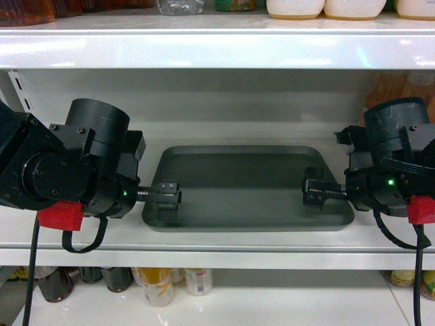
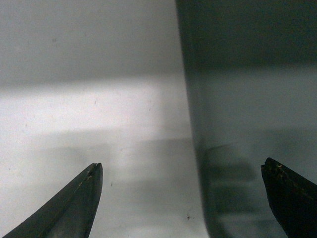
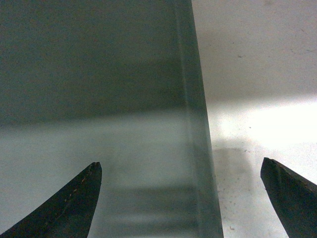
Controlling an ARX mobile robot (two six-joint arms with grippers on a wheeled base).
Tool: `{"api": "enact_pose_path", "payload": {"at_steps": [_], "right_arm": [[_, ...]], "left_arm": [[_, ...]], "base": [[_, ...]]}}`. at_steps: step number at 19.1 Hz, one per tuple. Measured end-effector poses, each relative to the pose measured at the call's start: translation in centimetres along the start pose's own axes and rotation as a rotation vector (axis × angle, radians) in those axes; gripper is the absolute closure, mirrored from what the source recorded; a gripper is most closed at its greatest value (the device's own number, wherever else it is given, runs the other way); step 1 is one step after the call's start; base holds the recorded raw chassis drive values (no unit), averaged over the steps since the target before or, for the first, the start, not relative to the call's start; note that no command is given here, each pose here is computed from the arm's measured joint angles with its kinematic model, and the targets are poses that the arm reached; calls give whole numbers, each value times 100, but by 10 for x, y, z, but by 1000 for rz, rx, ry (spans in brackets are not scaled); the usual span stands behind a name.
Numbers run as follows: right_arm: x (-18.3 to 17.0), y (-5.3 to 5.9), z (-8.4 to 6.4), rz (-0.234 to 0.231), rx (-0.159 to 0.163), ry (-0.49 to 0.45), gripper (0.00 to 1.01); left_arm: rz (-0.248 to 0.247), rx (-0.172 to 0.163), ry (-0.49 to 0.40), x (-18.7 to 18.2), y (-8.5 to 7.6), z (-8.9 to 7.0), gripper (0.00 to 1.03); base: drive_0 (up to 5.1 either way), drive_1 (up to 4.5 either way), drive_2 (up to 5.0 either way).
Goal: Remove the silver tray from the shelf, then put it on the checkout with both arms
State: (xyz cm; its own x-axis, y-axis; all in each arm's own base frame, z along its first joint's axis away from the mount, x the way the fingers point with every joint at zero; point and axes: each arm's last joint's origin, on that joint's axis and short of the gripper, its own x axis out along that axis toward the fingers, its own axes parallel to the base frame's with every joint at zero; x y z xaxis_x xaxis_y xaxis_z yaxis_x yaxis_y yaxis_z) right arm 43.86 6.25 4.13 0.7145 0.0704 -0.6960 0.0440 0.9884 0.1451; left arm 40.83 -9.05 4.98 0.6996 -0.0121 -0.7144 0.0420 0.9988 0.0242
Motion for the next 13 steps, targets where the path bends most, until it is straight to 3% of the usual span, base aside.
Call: {"api": "enact_pose_path", "payload": {"at_steps": [1, 3, 5, 10, 12, 13], "right_arm": [[4, 0, 2, -5, -3, 6, 3], [9, 1, 4, -20, -14, 12, 3], [11, 1, 4, -29, -21, 22, 14], [12, 0, 2, -28, -25, 23, 56], [11, -1, -2, -41, -16, 19, 85], [9, -2, -3, -27, -7, 26, 97]], "left_arm": [[13, -10, 28, 3, 2, -3, 5], [-6, -31, 42, 5, 2, -4, 6], [-26, -46, 52, 5, 2, -4, 18], [-58, -69, 60, 6, 0, -8, 60], [-70, -86, 64, 6, 0, -12, 88], [-69, -137, 51, 5, 5, -14, 99]], "base": [[0, 0, 0], [0, 0, 0], [0, 0, 0], [0, 0, 0], [0, 0, 0], [0, 0, 0]]}}
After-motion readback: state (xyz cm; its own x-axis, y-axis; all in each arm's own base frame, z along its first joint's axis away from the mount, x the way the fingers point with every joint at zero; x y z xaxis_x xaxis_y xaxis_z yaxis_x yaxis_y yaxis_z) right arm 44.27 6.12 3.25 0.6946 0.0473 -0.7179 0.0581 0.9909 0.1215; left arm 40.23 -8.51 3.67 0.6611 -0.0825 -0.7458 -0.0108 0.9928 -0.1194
